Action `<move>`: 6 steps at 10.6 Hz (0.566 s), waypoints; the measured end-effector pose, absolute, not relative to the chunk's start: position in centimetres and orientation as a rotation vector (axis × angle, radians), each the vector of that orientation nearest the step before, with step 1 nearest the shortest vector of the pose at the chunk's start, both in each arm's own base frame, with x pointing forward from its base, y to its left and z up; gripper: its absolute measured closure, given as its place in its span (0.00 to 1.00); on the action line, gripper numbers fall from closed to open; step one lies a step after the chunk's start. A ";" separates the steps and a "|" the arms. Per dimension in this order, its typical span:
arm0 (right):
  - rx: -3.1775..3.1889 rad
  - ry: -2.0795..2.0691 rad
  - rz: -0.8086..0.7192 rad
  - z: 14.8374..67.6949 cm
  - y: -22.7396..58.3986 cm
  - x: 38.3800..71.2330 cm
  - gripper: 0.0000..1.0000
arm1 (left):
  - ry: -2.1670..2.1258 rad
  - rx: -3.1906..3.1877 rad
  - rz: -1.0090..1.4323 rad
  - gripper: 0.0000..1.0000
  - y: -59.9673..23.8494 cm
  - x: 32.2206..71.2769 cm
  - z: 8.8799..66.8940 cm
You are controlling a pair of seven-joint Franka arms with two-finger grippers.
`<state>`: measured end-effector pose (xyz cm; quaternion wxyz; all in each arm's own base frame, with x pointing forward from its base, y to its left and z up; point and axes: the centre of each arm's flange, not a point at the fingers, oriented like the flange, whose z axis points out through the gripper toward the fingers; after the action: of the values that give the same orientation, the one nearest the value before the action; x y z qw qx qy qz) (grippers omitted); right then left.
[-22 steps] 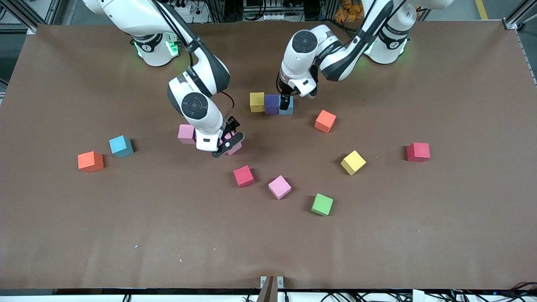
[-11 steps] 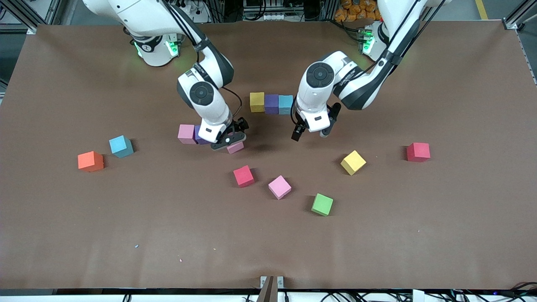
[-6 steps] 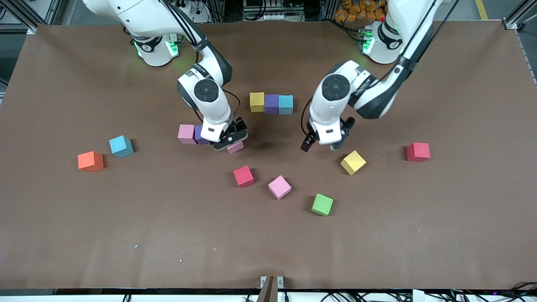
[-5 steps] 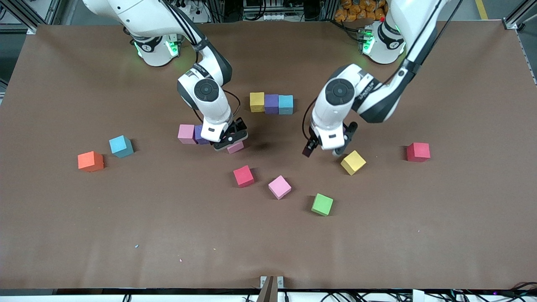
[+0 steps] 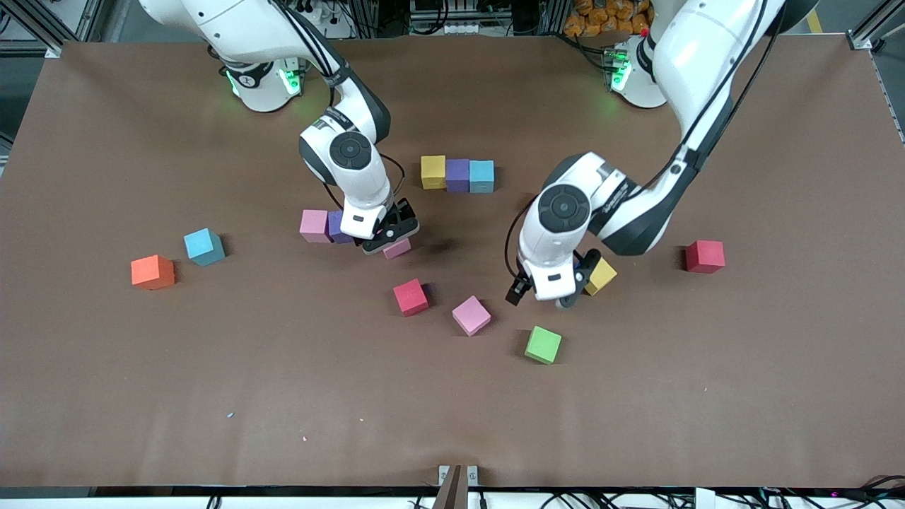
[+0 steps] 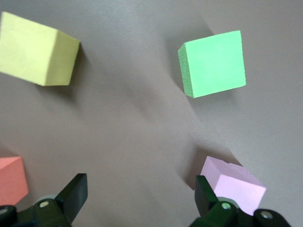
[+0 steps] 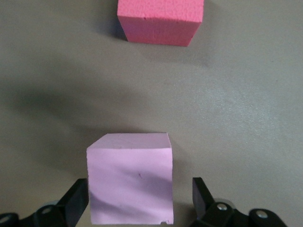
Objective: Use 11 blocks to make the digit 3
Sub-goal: 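Grasp the lavender block with the left gripper while the right gripper carries pink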
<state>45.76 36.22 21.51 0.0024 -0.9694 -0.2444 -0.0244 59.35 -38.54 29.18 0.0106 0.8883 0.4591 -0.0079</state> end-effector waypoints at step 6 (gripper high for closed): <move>-3.039 -0.766 -0.082 21.5 36.4 46.0 0.34 | 1.388 2.709 0.005 0.00 -41.7 62.7 30.0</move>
<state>46.04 36.39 21.51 0.0033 -0.9693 -0.2444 -0.0262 62.72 -41.72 29.97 0.0487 0.8889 0.4555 0.0017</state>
